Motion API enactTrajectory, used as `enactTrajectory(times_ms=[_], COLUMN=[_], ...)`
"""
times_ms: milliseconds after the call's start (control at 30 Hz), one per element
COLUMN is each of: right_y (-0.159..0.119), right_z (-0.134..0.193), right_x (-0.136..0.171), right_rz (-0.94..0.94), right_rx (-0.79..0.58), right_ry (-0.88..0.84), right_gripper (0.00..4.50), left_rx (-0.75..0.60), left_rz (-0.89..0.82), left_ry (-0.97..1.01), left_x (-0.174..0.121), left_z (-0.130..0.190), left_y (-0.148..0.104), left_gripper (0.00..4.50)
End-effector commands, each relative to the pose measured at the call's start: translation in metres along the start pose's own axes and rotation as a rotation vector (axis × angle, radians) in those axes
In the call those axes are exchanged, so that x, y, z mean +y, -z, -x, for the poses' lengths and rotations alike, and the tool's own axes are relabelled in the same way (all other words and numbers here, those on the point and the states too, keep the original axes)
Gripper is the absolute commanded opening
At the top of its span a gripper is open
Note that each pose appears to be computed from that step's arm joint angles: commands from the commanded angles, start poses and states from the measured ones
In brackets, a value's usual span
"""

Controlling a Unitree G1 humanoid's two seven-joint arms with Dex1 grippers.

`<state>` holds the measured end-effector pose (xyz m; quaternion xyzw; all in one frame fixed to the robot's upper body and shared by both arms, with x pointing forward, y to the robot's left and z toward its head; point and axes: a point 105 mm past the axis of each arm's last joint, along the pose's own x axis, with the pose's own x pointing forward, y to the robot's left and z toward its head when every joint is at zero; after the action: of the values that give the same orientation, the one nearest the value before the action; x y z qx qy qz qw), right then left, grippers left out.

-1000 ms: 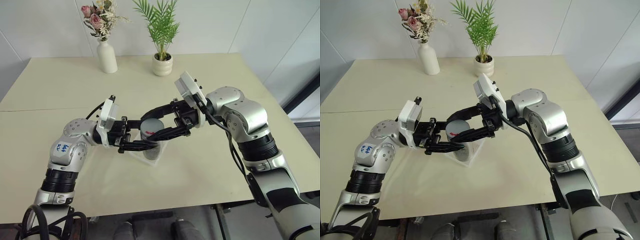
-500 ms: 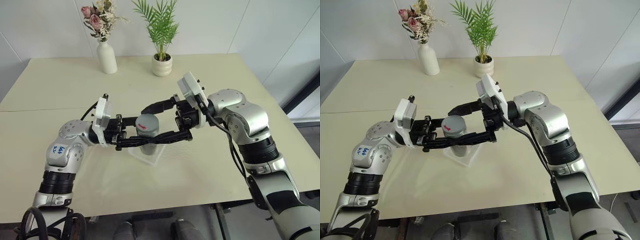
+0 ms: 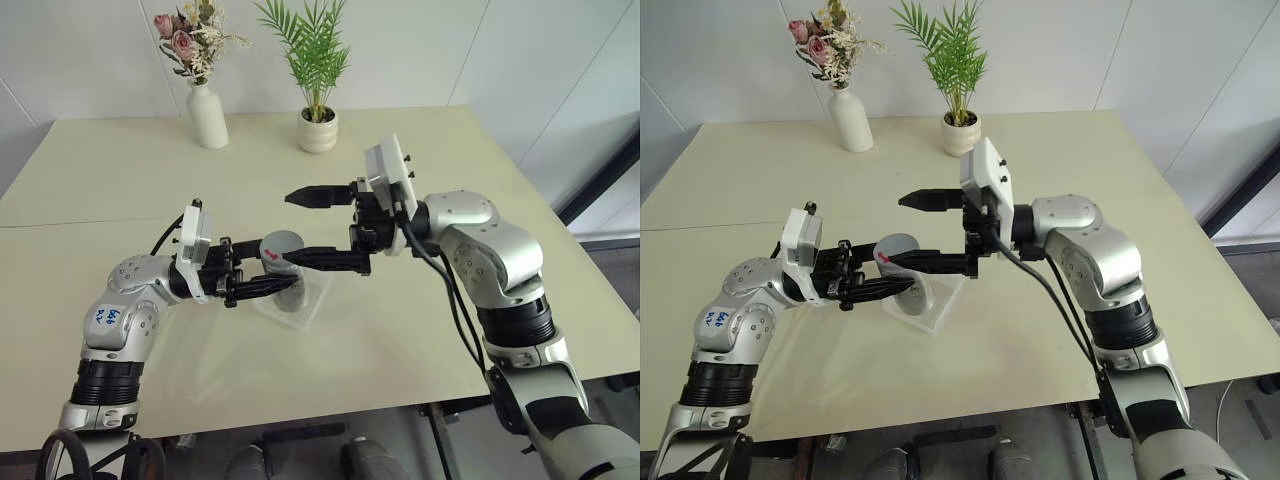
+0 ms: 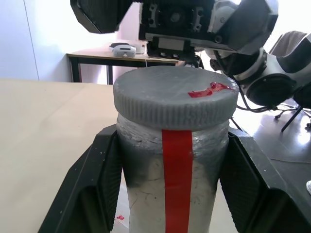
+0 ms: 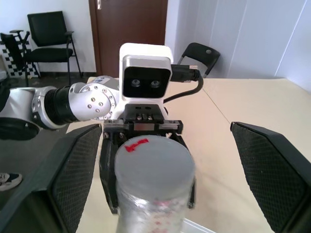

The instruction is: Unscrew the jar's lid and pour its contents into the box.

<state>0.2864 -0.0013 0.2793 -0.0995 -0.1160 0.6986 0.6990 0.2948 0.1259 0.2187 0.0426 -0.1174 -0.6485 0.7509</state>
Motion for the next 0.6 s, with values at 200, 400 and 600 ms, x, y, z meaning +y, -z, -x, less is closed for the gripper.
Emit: enactTrajectory(times_ms=[200,400,600], right_y=[0.000,0.008,0.009], right_z=[-0.013,-0.013,-0.013], right_x=[0.003,-0.006,-0.010], right_rz=[0.011,0.002,0.006], right_rx=[0.014,0.051,0.057], right_ry=[0.042,0.076,0.092], right_gripper=[4.48,4.48,4.48], left_rx=[-0.027,-0.024,-0.025], left_rz=[-0.050,-0.051,-0.059], left_ry=[0.015,0.030,0.040], left_x=[0.004,0.002,0.000], left_z=[-0.004,-0.005,-0.006], left_y=[-0.011,-0.011,-0.011], left_gripper=[2.45,2.45,2.45])
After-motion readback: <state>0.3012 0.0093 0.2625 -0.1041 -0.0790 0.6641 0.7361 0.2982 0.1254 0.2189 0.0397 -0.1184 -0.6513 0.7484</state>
